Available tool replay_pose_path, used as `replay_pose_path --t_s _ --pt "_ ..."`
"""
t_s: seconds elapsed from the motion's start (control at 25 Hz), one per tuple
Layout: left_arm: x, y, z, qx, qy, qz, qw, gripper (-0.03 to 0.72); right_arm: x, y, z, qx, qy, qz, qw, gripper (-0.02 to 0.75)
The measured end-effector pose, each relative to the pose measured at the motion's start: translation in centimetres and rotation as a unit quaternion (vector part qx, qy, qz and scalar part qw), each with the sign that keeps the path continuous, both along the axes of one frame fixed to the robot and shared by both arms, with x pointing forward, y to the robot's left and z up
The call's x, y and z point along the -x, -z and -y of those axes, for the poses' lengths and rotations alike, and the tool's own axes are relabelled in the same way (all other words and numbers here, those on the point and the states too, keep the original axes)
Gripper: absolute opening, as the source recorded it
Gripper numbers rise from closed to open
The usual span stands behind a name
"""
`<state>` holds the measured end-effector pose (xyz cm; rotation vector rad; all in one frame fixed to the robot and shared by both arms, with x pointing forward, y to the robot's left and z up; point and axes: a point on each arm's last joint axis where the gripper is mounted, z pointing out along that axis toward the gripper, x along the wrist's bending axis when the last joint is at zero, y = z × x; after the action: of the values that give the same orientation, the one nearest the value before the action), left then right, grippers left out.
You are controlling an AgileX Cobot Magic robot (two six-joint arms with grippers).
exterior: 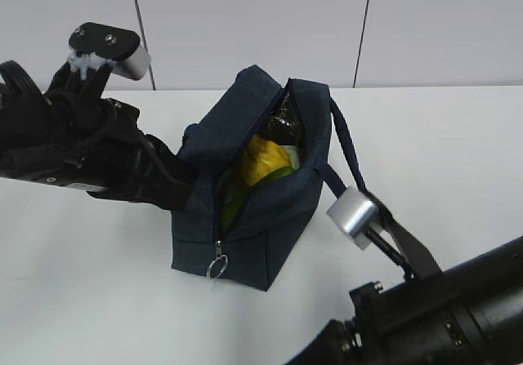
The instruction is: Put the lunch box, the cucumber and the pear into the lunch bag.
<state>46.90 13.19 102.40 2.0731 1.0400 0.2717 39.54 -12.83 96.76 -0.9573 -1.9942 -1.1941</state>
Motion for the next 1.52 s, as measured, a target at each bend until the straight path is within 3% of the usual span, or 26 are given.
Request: replay_pose_path --t_s 0.12,0.28,0.48,0.64,0.76,0.96,1.28,1.52 --pt "0.0 0.0 0.0 0.0 0.0 0.0 1.0 0.003 0.6 0.6 0.5 0.057 -0.057 0.009 0.997 0.202" --pt "0.0 0.0 0.0 0.0 0.0 0.0 1.0 0.003 0.4 1.7 1.8 0.192 -0.098 0.008 0.977 0.202" --pt "0.0 0.0 0.0 0.0 0.0 0.0 1.0 0.003 -1.4 2.0 3.7 0.364 -0.054 0.014 0.93 0.202" --pt "0.0 0.0 0.0 0.0 0.0 -0.001 1.0 0.003 -3.1 2.1 4.8 0.445 0.025 0.036 0.894 0.202" --pt "0.0 0.0 0.0 0.0 0.0 -0.001 1.0 0.003 -4.2 2.0 4.8 0.442 0.081 0.068 0.891 0.202" --pt "0.0 0.0 0.0 0.0 0.0 -0.001 1.0 0.002 -5.5 0.7 4.4 0.392 0.161 0.163 0.891 0.202" --pt "0.0 0.0 0.0 0.0 0.0 -0.001 1.0 0.002 -4.2 1.0 5.5 0.355 0.216 0.232 0.88 0.202" --pt "0.0 0.0 0.0 0.0 -0.001 0.0 1.0 0.002 -2.0 1.6 5.1 0.302 0.238 0.313 0.868 0.202"
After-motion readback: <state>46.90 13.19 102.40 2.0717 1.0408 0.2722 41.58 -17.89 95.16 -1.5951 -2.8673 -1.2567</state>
